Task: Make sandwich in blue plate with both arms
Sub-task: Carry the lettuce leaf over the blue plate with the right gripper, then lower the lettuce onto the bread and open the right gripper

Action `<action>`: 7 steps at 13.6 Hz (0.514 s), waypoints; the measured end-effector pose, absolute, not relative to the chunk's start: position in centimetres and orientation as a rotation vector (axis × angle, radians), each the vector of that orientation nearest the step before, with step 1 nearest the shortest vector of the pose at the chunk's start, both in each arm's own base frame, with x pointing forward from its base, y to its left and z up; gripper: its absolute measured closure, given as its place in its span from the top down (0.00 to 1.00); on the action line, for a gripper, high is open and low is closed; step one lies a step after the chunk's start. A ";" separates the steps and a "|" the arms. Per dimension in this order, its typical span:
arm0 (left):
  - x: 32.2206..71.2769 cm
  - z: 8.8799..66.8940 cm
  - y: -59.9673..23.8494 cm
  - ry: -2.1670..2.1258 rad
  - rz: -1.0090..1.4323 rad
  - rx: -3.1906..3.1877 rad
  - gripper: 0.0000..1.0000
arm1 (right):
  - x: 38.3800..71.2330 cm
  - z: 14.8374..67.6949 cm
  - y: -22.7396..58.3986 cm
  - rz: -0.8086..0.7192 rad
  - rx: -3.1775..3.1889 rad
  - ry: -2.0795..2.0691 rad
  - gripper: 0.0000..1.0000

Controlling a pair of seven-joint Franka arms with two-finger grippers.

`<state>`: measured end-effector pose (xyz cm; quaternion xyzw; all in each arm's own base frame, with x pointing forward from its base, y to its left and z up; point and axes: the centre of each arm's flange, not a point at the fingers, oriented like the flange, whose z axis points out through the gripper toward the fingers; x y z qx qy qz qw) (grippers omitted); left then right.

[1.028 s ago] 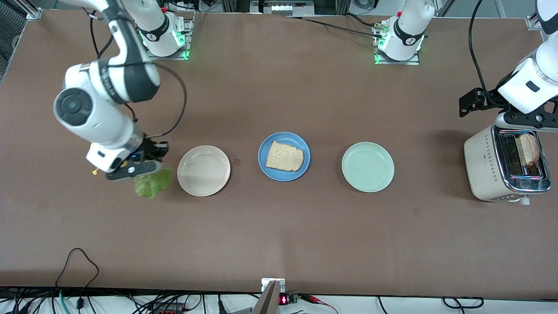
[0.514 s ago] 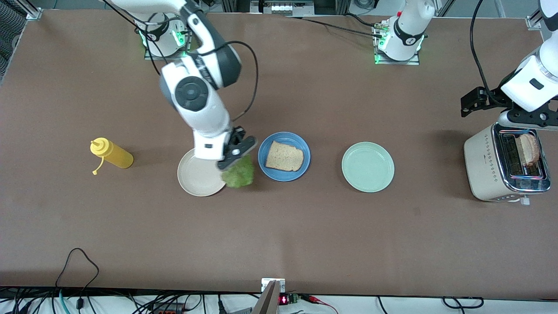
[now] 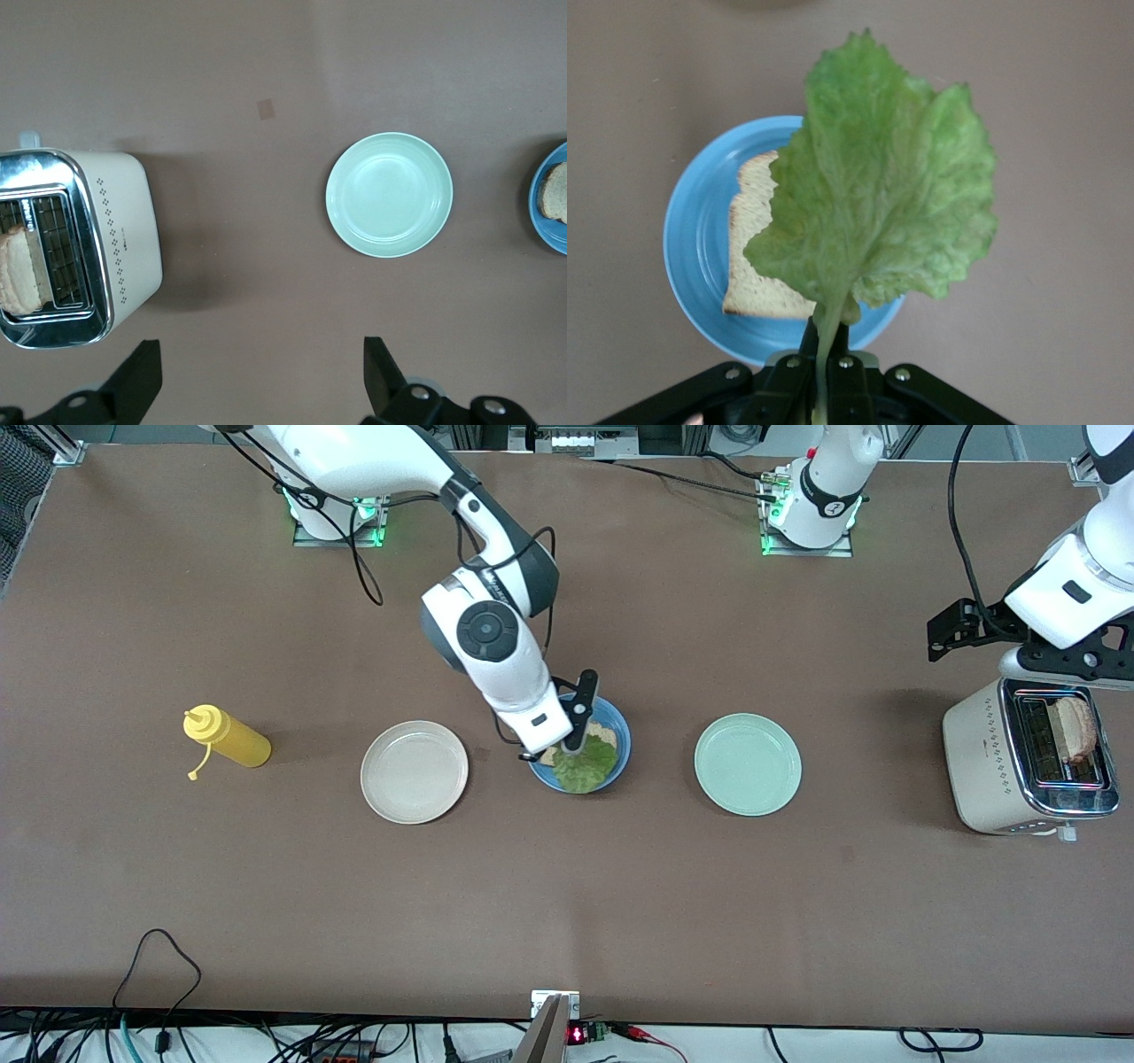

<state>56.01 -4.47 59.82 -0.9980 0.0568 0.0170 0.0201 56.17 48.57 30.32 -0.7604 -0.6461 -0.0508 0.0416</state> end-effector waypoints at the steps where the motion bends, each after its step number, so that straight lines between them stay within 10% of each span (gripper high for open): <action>1: 56.0 60.0 -4.7 0.181 0.047 -3.096 1.00 | 55.7 29.6 49.4 -0.149 -2.283 -2.030 0.05; 7: 56.0 60.1 -4.8 0.183 0.042 -3.096 1.00 | 53.6 25.4 51.7 -0.074 -2.177 -2.299 0.05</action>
